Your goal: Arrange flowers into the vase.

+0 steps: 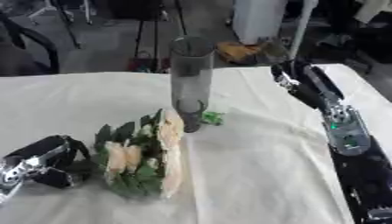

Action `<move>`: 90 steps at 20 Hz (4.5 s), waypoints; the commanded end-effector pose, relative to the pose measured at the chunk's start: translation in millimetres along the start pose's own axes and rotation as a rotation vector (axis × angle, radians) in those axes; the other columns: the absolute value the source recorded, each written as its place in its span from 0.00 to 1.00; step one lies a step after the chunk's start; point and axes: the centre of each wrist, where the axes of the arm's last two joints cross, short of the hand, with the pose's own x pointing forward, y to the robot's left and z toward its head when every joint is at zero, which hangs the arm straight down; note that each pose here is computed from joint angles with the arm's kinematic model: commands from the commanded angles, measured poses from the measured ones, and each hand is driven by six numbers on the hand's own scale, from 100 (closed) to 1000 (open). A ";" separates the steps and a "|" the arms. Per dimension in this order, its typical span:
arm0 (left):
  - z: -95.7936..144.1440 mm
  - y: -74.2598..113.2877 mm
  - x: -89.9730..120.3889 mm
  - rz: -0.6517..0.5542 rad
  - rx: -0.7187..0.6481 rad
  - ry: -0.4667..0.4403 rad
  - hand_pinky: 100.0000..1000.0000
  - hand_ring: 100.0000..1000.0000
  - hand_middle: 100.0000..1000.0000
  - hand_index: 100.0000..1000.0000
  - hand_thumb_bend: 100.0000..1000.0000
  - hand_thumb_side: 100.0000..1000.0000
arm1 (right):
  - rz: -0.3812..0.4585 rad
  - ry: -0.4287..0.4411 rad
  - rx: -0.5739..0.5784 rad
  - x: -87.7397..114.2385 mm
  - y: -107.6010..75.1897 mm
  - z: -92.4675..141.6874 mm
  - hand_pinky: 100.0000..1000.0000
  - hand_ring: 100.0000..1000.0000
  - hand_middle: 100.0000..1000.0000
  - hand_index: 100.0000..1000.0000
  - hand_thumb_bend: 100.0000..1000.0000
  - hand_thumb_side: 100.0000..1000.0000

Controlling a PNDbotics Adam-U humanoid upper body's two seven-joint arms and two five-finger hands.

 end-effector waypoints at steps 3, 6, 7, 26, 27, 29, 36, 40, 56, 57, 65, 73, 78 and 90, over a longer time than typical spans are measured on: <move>-2.6 3.0 -0.5 -0.005 -0.006 0.004 0.01 0.13 0.16 0.65 0.26 0.10 | 0.020 -0.022 -0.015 6.6 -12.1 -4.9 0.59 0.60 0.48 0.70 0.29 0.75; -3.1 2.4 -0.5 -0.004 -0.008 0.003 0.00 0.06 0.11 0.64 0.25 0.12 | 0.020 -0.023 -0.014 6.6 -11.8 -4.9 0.59 0.60 0.48 0.70 0.29 0.75; -3.2 2.2 -0.6 -0.004 -0.007 0.003 0.00 0.06 0.11 0.64 0.25 0.12 | 0.020 -0.023 -0.014 6.7 -11.8 -5.0 0.59 0.60 0.48 0.70 0.29 0.75; -8.9 -6.0 1.0 0.115 0.032 0.003 0.00 0.00 0.00 0.61 0.19 0.59 | 0.020 -0.023 -0.013 6.3 -11.8 -5.4 0.59 0.60 0.48 0.70 0.28 0.76; -9.3 -6.4 0.9 0.124 0.035 0.003 0.00 0.00 0.00 0.60 0.18 0.61 | 0.020 -0.023 -0.013 6.3 -11.7 -5.4 0.59 0.60 0.48 0.70 0.29 0.76; -10.2 -7.2 0.4 0.143 0.045 0.006 0.00 0.00 0.00 0.57 0.15 0.63 | 0.020 -0.023 -0.014 6.3 -11.8 -5.5 0.59 0.60 0.48 0.70 0.29 0.76; -12.7 -8.0 -0.6 0.196 0.108 0.014 0.00 0.00 0.00 0.42 0.15 0.73 | 0.018 -0.025 -0.014 6.3 -11.2 -5.9 0.59 0.60 0.48 0.70 0.29 0.76; -15.1 -10.1 -2.4 0.212 0.134 0.025 0.00 0.00 0.00 0.24 0.33 0.72 | 0.017 -0.024 -0.013 6.0 -10.7 -5.7 0.59 0.60 0.48 0.70 0.29 0.76; -11.6 24.1 5.4 0.216 0.282 -0.050 0.00 0.00 0.00 0.00 0.68 0.92 | 0.017 -0.018 -0.016 4.4 -11.0 -4.3 0.59 0.60 0.48 0.70 0.29 0.76; -10.9 27.7 6.9 0.235 0.289 -0.062 0.00 0.00 0.00 0.00 0.66 0.93 | 0.017 -0.017 -0.016 4.3 -11.1 -4.2 0.59 0.60 0.48 0.70 0.29 0.76; -4.0 53.5 17.2 0.387 0.322 -0.142 0.00 0.00 0.00 0.00 0.62 0.97 | 0.017 -0.015 -0.017 3.5 -11.2 -3.4 0.59 0.60 0.48 0.70 0.29 0.76; 3.8 89.2 25.1 0.486 0.409 -0.211 0.00 0.00 0.00 0.00 0.61 0.97 | 0.017 -0.014 -0.016 3.2 -10.6 -3.4 0.59 0.60 0.48 0.70 0.29 0.76; 6.2 118.1 37.0 0.539 0.484 -0.276 0.00 0.00 0.00 0.00 0.62 0.94 | 0.015 -0.015 -0.012 3.0 -8.9 -3.6 0.59 0.60 0.48 0.70 0.29 0.76; -7.0 169.4 69.7 0.642 0.605 -0.433 0.00 0.00 0.00 0.00 0.72 0.80 | 0.010 -0.033 0.005 7.1 -4.4 -9.2 0.59 0.60 0.48 0.70 0.29 0.75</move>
